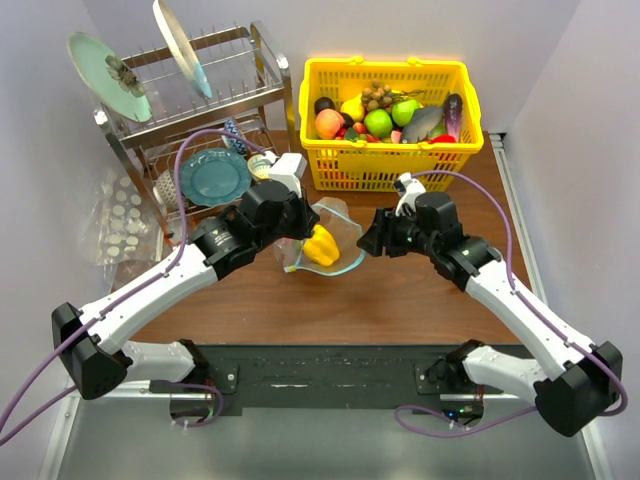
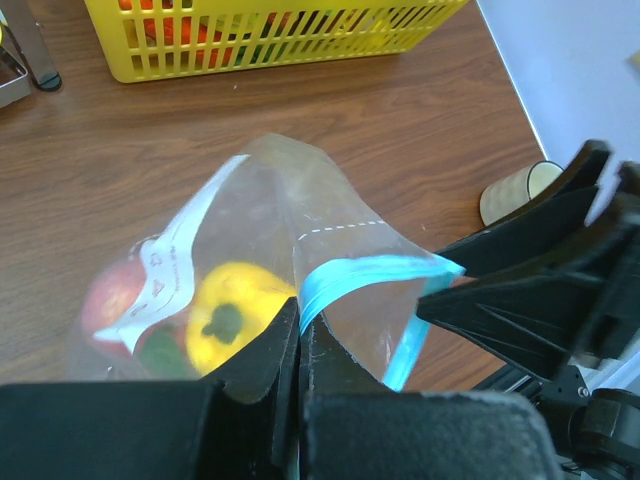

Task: Place the food in the zip-top bag and seal the zipper
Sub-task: Place the fake vegetable in the zipper food storage bag, then adjust the zipper food storage bag at the center of the board.

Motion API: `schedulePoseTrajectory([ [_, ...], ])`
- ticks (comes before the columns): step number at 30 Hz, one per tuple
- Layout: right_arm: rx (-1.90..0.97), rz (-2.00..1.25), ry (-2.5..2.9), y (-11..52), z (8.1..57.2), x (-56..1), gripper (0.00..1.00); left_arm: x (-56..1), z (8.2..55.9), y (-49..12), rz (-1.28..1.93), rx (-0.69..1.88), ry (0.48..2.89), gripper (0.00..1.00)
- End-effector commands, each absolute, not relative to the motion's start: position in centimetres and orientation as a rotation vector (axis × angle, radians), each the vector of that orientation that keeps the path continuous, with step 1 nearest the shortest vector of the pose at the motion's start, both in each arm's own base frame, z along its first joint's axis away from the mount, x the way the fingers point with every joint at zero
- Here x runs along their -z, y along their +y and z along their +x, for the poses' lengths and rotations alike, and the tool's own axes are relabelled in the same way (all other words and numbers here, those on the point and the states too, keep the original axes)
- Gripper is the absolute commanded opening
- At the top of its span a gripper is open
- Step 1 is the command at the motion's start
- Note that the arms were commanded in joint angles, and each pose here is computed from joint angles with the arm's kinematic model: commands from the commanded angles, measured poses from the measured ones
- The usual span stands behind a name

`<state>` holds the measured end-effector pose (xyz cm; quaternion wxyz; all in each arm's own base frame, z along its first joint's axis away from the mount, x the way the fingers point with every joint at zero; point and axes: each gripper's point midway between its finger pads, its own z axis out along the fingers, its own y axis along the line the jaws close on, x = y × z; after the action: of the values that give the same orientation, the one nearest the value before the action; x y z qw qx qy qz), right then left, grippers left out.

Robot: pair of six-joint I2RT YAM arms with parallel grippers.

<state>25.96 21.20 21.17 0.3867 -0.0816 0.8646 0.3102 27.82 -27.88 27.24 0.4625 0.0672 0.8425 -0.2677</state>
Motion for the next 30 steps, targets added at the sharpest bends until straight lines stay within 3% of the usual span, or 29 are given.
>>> schedulePoseTrajectory([
  [1,-0.724,-0.167,2.246,20.8,26.8,-18.6,0.54,-31.2,28.0,-27.9,0.126,0.726,1.966,0.00],
  [5,-0.782,-0.183,2.272,22.0,26.8,-17.8,0.43,-31.3,28.0,-27.7,0.124,0.720,1.965,0.00],
  [6,-0.797,-0.190,2.274,22.2,26.8,-17.9,0.33,-31.2,28.0,-27.7,0.124,0.716,1.967,0.00],
  [8,-0.799,-0.195,2.279,22.3,26.8,-18.0,0.21,-31.0,28.1,-27.6,0.120,0.708,1.970,0.00],
  [9,-0.787,-0.187,2.279,22.1,26.9,-18.3,0.00,-30.8,28.1,-27.6,0.119,0.706,1.971,0.00],
  [13,-0.733,-0.206,2.246,21.7,27.7,-23.0,0.00,-29.4,28.3,-27.8,0.121,0.693,1.991,0.00],
  [17,-0.733,-0.247,2.057,21.4,28.5,-34.4,0.00,-25.7,28.2,-28.9,0.145,0.712,2.064,0.00],
  [21,-0.759,-0.215,1.934,21.0,28.3,-38.2,0.00,-23.1,27.8,-30.6,0.193,0.756,2.138,0.00],
  [26,-0.609,-0.202,2.143,20.3,29.7,-29.0,0.00,-28.2,29.0,-28.3,0.163,0.634,2.037,0.00],
  [30,-0.657,-0.240,2.244,21.7,29.4,-25.2,0.00,-31.3,28.9,-26.0,0.128,0.587,1.953,0.00],
])
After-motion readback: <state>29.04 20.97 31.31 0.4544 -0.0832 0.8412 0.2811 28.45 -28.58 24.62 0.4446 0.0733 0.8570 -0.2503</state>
